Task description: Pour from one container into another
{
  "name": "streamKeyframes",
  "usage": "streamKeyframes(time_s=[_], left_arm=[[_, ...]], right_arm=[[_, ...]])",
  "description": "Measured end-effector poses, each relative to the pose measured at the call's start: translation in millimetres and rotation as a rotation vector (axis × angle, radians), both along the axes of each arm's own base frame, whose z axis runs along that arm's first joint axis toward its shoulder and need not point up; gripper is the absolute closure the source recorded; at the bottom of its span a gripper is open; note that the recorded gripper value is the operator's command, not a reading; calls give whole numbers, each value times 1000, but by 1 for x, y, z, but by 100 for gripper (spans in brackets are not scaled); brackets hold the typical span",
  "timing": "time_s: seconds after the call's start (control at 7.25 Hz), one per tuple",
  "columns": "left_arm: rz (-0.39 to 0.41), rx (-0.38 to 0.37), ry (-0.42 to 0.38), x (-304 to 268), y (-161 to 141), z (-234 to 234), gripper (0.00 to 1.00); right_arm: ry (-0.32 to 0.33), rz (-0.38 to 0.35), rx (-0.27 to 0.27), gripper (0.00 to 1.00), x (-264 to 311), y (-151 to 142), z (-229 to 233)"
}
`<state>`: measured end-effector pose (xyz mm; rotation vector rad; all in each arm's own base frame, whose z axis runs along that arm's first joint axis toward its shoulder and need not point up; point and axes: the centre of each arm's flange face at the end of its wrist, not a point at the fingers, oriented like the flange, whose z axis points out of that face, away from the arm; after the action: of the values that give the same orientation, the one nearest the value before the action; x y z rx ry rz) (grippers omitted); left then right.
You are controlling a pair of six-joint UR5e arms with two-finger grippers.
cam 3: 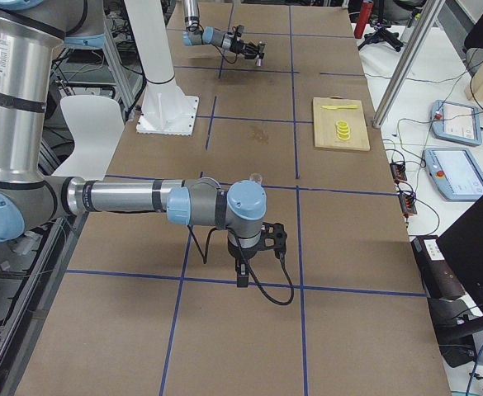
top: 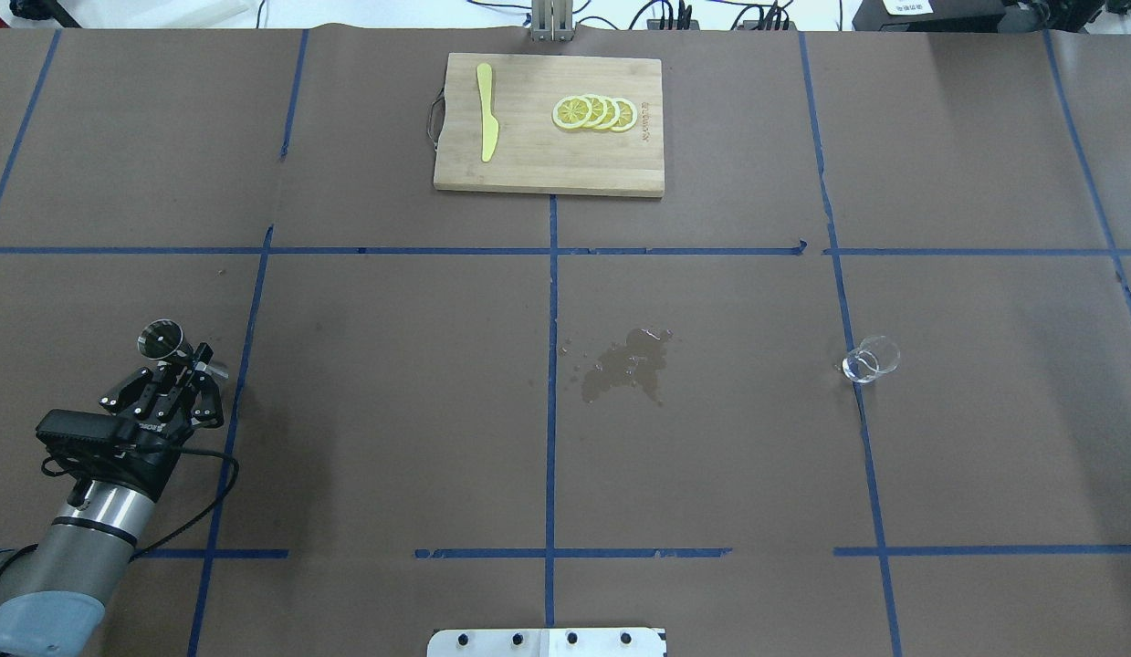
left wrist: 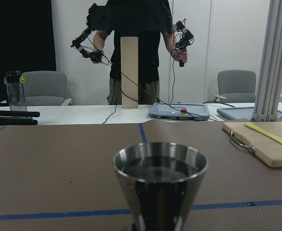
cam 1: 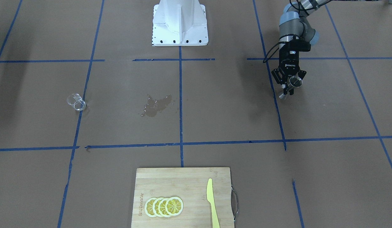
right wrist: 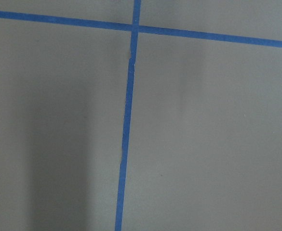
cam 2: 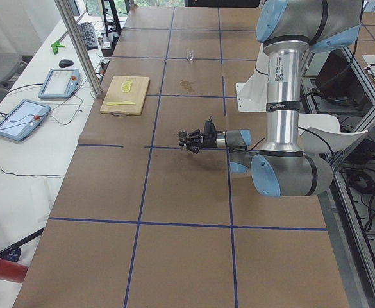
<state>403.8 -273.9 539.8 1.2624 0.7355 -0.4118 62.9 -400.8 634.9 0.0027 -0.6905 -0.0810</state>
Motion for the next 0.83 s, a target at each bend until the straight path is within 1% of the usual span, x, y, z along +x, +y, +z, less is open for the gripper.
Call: streamKeyframes(time_s=[0.41,0.83], left_arm=[[23,-2,-2,7,8,3,100],[27,-5,-11,8,10,9,100]], right_arm=[[0,0,0,0,0,0,0],[0,-1,-1,0,0,1,1]])
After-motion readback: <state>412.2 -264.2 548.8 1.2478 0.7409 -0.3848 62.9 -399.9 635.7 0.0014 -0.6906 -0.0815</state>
